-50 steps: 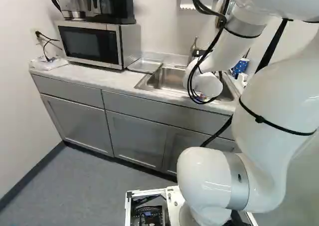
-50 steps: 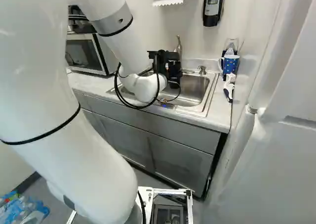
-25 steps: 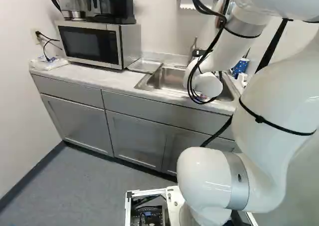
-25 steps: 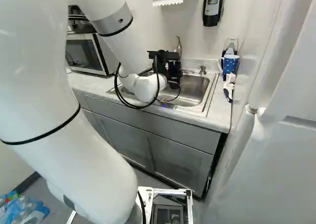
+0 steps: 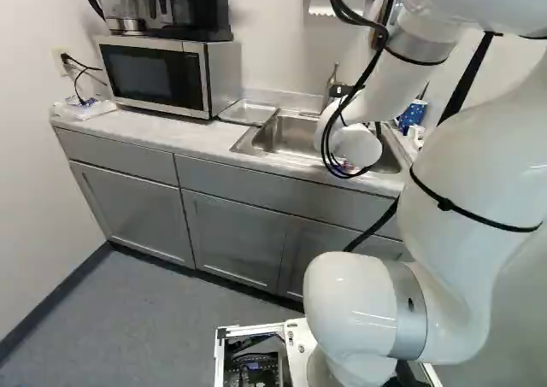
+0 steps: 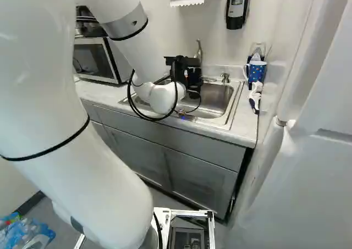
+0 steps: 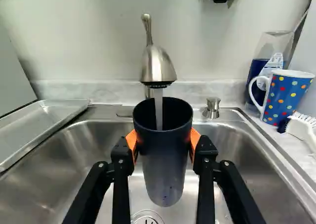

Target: Rinse the cup and place it in the tray

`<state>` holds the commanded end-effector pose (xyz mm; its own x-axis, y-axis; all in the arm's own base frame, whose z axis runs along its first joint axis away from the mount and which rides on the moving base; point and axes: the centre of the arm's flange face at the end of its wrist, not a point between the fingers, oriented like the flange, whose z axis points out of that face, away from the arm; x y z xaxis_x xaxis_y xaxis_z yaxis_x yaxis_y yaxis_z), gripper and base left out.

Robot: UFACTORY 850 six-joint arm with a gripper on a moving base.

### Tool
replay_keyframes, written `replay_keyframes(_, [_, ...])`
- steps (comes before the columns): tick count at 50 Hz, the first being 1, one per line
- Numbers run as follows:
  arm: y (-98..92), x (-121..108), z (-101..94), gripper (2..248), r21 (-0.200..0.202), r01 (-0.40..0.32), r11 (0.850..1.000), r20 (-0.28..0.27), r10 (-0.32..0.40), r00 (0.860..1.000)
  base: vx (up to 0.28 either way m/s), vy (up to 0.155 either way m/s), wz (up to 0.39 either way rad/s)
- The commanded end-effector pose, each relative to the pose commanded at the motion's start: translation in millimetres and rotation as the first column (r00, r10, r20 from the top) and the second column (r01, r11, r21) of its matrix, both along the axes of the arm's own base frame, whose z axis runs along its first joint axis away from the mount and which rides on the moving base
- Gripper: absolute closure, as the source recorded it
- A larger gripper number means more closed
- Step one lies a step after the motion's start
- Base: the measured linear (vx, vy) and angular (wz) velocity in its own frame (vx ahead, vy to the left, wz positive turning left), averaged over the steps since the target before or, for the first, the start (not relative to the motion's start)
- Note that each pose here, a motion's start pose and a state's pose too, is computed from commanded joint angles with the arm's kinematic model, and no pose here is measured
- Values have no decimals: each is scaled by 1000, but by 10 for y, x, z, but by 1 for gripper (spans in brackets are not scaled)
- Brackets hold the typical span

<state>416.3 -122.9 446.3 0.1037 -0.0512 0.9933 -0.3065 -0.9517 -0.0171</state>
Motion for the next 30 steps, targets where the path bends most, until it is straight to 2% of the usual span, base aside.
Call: replay_keyframes(30, [0, 0, 0, 128, 0, 0, 1000, 0, 0, 1000, 0, 0, 0])
